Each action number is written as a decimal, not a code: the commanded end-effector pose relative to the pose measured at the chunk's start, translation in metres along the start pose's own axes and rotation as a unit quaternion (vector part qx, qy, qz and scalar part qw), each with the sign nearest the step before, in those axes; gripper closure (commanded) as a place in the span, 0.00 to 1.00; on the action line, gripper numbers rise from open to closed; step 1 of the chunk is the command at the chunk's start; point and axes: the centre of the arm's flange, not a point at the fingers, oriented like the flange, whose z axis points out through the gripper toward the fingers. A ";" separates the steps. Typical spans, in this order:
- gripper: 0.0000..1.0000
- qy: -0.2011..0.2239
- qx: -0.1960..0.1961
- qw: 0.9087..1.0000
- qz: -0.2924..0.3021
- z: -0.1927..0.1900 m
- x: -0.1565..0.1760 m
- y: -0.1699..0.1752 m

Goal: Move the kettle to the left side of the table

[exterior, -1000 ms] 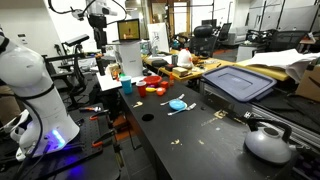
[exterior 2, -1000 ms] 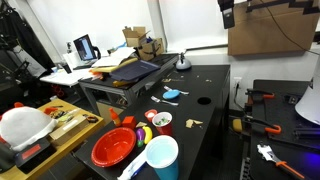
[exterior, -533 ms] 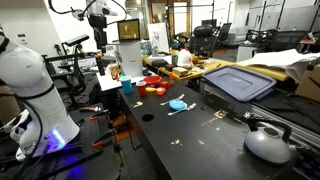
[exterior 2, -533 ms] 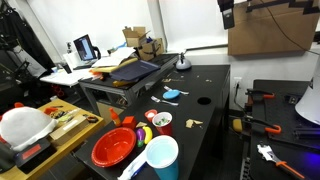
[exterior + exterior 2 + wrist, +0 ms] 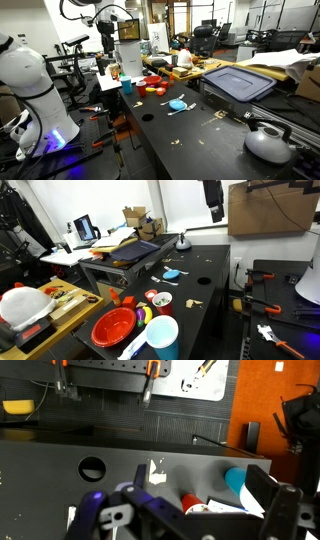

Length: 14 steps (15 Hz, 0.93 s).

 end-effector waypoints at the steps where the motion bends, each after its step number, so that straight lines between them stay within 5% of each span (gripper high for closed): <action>1: 0.00 0.007 -0.008 1.000 0.011 0.007 0.033 0.010; 14: 0.00 0.049 0.007 0.997 0.062 0.021 0.119 0.079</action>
